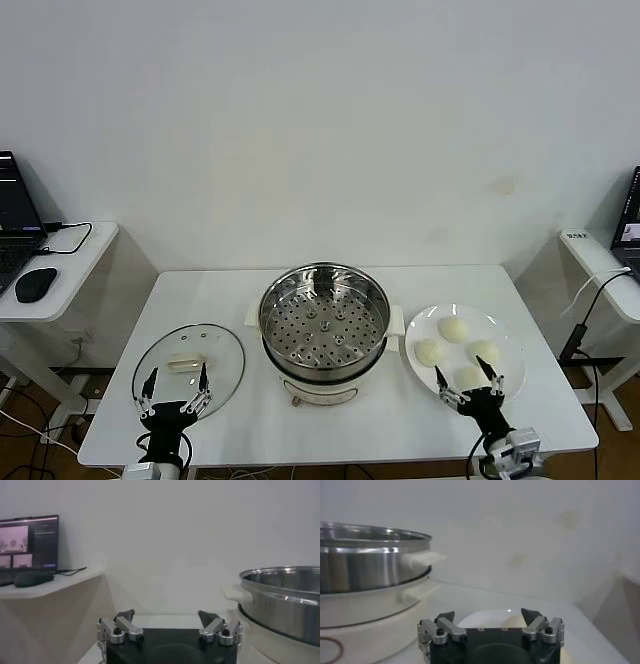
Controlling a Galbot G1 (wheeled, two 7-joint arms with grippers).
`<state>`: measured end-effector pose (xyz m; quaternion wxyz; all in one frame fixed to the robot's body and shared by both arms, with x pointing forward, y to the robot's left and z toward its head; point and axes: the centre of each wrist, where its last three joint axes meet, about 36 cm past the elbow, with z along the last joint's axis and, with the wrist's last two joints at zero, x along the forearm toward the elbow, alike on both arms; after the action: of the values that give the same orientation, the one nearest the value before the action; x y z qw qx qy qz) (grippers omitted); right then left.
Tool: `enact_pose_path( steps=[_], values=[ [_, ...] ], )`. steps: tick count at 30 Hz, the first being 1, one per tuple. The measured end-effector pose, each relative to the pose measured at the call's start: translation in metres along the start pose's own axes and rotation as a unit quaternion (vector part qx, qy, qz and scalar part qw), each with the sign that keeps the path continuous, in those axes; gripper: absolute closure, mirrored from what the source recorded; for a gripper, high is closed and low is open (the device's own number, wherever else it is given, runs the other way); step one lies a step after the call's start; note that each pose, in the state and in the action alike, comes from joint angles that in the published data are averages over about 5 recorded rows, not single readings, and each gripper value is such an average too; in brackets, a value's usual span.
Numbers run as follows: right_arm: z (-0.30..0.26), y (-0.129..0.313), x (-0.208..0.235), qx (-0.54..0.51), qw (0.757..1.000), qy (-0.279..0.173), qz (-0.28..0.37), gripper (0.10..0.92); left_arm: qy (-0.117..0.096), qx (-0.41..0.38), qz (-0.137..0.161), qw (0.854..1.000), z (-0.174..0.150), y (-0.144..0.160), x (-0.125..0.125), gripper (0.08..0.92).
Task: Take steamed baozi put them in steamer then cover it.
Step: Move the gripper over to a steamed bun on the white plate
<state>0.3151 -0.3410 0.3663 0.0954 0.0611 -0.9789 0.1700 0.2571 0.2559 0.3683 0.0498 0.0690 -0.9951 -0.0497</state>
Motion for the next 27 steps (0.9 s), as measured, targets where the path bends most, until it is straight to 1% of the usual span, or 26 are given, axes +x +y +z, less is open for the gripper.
enact_pose_path(
  steps=[2, 5, 9, 13, 18, 22, 27],
  values=[
    [-0.002, -0.006, -0.005, 0.022, 1.0, 0.001, -0.001, 0.2, 0.0, -0.004, 0.0, 1.0, -0.001, 0.001, -0.001, 0.177],
    [-0.009, -0.025, -0.022, 0.094, 0.996, 0.004, -0.006, 0.2, 0.0, -0.016, 0.002, 1.0, -0.003, 0.002, -0.004, 0.177],
    [-0.022, -0.056, -0.051, 0.2, 0.979, 0.01, -0.023, 0.2, -0.003, -0.032, 0.003, 0.999, -0.004, 0.003, -0.006, 0.177],
    [-0.039, -0.086, -0.081, 0.293, 0.954, 0.024, -0.053, 0.2, -0.003, -0.044, 0.002, 0.999, -0.004, 0.002, -0.005, 0.177],
    [-0.066, -0.118, -0.121, 0.38, 0.918, 0.048, -0.103, 0.2, -0.004, -0.06, 0.0, 0.998, -0.001, 0.002, -0.005, 0.177],
    [-0.09, -0.137, -0.151, 0.428, 0.888, 0.073, -0.153, 0.2, -0.005, -0.072, -0.002, 0.997, 0.0, 0.004, -0.005, 0.177],
    [-0.118, -0.149, -0.188, 0.461, 0.852, 0.104, -0.223, 0.2, -0.008, -0.084, -0.006, 0.996, 0.001, 0.007, -0.006, 0.177]
  ],
)
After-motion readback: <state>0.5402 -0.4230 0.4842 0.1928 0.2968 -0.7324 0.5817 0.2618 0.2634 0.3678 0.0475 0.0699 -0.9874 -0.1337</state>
